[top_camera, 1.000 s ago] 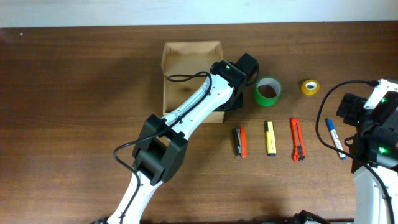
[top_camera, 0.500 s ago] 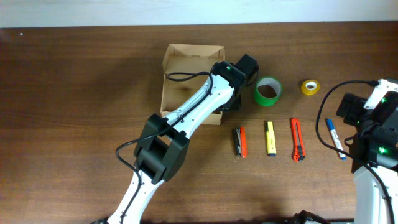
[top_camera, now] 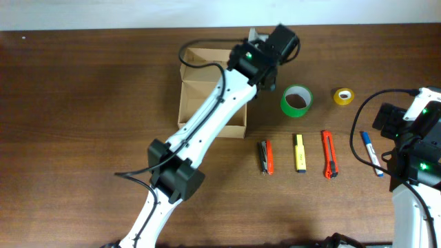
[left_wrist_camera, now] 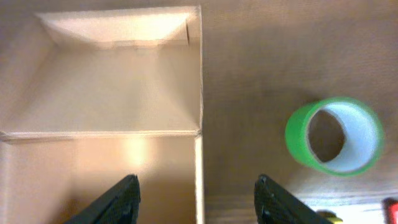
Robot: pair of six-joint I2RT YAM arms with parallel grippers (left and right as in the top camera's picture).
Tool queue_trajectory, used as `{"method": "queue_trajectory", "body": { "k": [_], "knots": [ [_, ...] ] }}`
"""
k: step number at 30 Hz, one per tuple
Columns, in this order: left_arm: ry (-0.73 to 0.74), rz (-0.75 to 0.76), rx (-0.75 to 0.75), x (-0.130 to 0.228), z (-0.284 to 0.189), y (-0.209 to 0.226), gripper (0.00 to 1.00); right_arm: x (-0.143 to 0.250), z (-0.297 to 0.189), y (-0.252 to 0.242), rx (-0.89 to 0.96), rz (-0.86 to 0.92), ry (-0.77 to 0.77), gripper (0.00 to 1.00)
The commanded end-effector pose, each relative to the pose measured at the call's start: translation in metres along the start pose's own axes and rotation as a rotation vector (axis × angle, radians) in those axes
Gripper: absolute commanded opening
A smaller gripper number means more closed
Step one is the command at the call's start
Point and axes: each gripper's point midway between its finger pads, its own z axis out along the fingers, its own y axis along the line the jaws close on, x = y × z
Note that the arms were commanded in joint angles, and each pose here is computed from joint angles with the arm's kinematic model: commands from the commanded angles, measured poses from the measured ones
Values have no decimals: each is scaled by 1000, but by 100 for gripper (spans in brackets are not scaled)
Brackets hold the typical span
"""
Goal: Pack container
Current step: 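Release the box and retract the left gripper to the left side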
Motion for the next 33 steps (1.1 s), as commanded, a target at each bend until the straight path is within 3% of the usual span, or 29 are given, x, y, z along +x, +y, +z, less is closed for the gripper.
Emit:
{"method": "queue_trajectory", "body": {
  "k": [1,7,12,17,23,33],
  "knots": [
    [-104,64,-43,-28,-36,23,58,-9,-3,-6,21,11,-21,99],
    [-109,95,-136,-44,-76,98,60,-9,-3,-6,21,11,-21,99],
    [-114,-21,-204,-53,-103,176,66,-9,-3,-6,21,11,-21,99],
    [-130,-154,-264,-51,-136,269,79,-9,-3,-6,21,11,-21,99],
    [-28,-237,-352,-6,-138,348,86,-9,-3,-6,21,11,-21,99],
    [366,-247,-350,114,-84,401,91,-9,-3,-6,21,11,-21,99]
  ]
}}
